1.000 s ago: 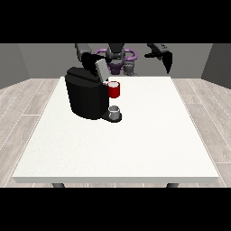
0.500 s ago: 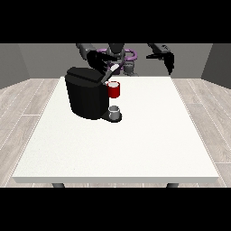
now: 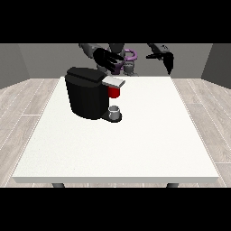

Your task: Insert the coffee pod into the coffee machine and close the lid

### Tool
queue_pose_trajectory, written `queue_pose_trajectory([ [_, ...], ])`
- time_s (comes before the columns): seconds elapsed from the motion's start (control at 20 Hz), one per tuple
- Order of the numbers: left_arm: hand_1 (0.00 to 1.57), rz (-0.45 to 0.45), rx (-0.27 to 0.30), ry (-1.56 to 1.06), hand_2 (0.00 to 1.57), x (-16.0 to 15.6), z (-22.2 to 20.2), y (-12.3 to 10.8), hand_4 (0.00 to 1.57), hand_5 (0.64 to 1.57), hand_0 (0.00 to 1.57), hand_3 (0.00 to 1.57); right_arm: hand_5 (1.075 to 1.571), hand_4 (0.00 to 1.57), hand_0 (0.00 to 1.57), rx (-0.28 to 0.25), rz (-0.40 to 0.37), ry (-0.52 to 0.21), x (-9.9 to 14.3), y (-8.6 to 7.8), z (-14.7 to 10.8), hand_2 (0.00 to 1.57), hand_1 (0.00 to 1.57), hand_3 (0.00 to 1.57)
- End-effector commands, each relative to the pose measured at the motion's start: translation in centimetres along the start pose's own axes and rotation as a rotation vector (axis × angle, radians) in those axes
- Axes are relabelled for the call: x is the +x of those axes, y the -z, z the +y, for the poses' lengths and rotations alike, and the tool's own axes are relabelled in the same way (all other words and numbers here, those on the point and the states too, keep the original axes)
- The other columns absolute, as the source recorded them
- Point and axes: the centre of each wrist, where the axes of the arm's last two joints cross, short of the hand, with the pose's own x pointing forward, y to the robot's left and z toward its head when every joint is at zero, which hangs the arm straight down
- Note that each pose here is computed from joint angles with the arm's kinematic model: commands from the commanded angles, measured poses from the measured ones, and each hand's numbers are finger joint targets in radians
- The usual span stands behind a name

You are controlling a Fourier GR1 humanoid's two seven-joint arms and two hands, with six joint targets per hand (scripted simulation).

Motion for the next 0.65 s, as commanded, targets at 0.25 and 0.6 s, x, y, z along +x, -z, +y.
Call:
queue_pose_trajectory([
  [0.25,0.00,0.021,0.030,-0.022,0.00,-2.2,0.0,-1.6,0.19,1.571,0.00,0.00,1.571,0.26,0.00,0.134,-0.075,0.123,0.2,-1.3,4.0,0.00,0.00,0.00],
  [0.6,0.00,0.078,0.093,-0.004,0.00,-4.6,1.6,-3.9,0.19,1.571,0.00,0.00,1.571,0.16,0.00,0.071,0.054,0.338,-6.8,-10.0,6.8,0.00,0.00,0.00],
])
